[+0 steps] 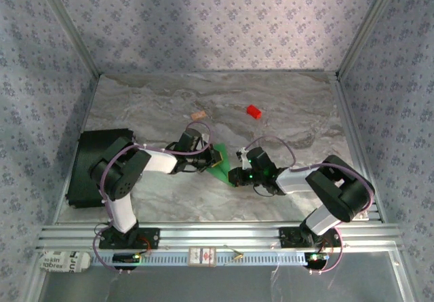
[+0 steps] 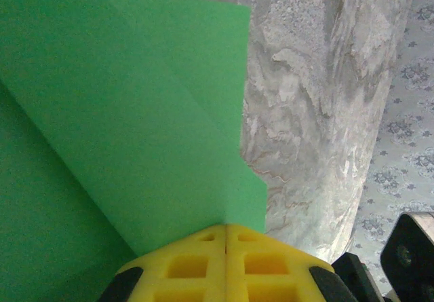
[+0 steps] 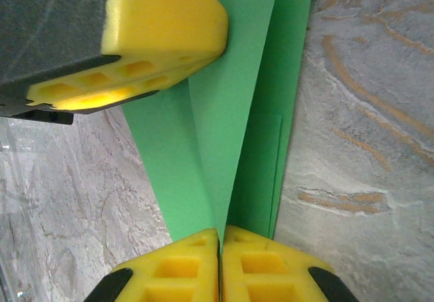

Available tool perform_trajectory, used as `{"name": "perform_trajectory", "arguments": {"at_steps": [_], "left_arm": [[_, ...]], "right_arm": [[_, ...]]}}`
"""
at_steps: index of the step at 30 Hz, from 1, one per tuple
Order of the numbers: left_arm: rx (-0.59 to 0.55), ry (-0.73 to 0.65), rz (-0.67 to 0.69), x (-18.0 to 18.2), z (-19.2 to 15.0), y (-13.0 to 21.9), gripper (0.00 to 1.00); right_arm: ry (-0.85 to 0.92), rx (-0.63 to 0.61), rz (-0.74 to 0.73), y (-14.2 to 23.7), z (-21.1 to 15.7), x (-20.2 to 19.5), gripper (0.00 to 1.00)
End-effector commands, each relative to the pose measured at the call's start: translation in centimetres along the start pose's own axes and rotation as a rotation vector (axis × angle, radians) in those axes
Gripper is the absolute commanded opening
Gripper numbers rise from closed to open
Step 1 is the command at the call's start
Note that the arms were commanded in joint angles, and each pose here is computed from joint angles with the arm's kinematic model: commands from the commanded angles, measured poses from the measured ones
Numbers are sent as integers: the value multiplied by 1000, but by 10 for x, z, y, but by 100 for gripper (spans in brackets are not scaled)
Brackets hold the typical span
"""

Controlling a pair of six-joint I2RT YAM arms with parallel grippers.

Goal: Fold a paper plane with a square sheet of paper (pick it up from the middle)
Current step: Fourth fold the wing at the center of the table.

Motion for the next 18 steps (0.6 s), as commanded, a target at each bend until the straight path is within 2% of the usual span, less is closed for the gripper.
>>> {"name": "perform_trajectory", "arguments": {"at_steps": [1,18], "left_arm": [[7,-22,15,0,2,-6,4],[59,-25,61,9,-1,-13,4]], "right_arm": [[-63,154,-96,-9,-28,-20,10],[-85,155,-93,-9,-26,-18,11]]}}
Point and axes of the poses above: each hand's point on the last joint's axis, 136 mm out from that joint toward the fingers, its own y axis back along the fingers, its own x axis along the line the jaws close on, z = x × y, the point moved 9 cm from there along y, back along the fingers, and after that the axes turned 1 degree about -y, right-handed, at the moved point
